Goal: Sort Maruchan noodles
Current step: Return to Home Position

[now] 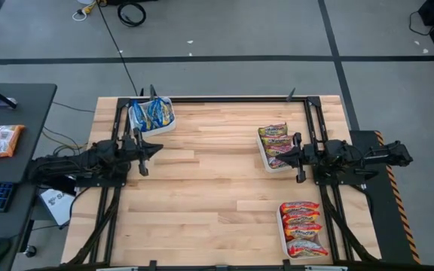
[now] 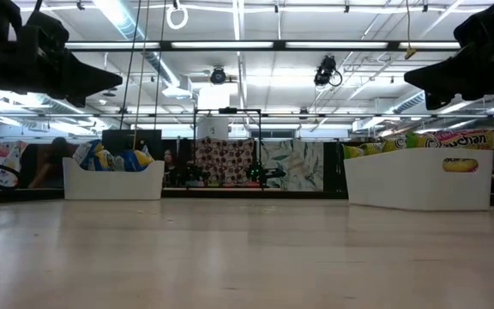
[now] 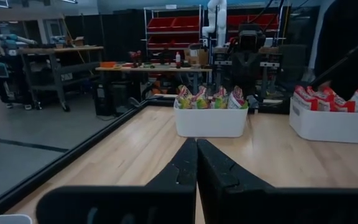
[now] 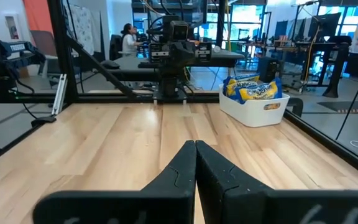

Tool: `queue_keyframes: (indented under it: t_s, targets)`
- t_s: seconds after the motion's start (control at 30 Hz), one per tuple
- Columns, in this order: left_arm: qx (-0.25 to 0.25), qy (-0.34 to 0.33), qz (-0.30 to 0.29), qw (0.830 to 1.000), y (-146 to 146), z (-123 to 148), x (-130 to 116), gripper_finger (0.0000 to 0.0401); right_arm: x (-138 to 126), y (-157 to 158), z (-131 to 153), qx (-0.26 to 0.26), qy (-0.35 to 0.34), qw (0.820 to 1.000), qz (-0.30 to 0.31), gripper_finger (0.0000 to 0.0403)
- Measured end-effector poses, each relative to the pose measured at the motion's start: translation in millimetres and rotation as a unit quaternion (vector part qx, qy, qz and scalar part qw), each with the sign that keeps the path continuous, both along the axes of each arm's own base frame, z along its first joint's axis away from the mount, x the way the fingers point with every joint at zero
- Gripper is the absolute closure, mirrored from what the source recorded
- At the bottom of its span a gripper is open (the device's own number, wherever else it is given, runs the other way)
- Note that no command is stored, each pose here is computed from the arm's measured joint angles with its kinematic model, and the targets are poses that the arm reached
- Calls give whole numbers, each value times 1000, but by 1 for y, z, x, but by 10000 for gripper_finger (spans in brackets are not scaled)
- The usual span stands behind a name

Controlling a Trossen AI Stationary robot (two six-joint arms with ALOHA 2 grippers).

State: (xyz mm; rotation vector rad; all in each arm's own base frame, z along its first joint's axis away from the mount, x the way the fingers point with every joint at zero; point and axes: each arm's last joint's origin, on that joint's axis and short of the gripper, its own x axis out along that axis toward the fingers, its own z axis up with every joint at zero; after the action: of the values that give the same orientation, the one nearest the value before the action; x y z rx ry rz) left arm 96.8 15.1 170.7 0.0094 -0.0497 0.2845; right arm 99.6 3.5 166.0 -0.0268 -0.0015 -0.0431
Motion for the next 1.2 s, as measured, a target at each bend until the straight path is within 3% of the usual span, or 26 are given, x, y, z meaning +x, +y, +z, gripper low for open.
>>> queue_keyframes:
  t_s: [1.2]
  targets:
    - [1,-4,-2,1000,0,1,0,396,0,0,0,3,0,1000,0,389]
